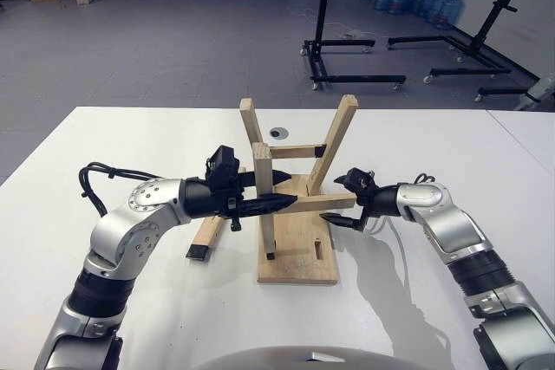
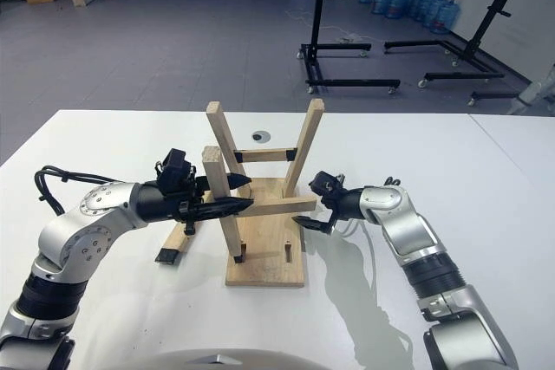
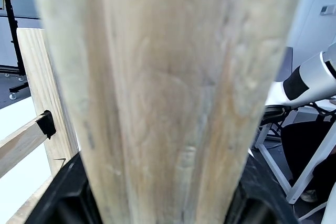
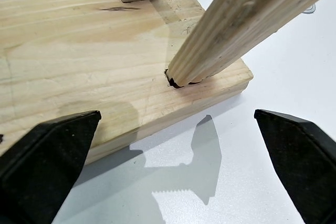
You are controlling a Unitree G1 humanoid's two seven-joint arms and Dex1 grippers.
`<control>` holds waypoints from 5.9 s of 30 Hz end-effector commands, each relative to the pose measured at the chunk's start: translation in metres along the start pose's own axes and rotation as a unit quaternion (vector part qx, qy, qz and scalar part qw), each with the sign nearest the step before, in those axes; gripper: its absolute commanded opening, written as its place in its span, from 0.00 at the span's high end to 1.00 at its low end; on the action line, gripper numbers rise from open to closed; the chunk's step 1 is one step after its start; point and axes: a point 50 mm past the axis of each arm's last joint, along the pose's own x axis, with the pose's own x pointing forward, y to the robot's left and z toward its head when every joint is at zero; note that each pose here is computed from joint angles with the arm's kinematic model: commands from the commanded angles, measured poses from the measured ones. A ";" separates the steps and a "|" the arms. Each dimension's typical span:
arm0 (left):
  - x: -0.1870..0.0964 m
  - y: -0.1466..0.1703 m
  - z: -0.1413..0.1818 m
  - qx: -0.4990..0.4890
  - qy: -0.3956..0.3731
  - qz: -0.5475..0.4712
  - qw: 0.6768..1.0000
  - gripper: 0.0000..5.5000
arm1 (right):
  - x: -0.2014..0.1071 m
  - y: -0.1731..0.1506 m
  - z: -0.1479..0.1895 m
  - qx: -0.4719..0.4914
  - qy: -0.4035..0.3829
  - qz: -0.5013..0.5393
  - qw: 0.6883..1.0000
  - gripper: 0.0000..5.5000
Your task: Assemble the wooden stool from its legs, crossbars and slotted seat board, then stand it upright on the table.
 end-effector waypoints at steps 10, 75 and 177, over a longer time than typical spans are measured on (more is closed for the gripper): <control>0.003 -0.002 -0.017 0.020 0.026 -0.004 0.999 0.63 | 0.002 0.005 0.001 -0.002 0.002 0.012 1.000 0.02; 0.003 -0.003 -0.061 0.019 0.185 -0.025 0.982 0.42 | 0.021 0.044 -0.007 0.039 -0.014 0.035 0.999 0.02; 0.003 0.021 0.057 -0.100 -0.063 0.011 0.993 0.63 | -0.070 -0.004 0.168 0.360 -0.541 0.244 0.719 0.02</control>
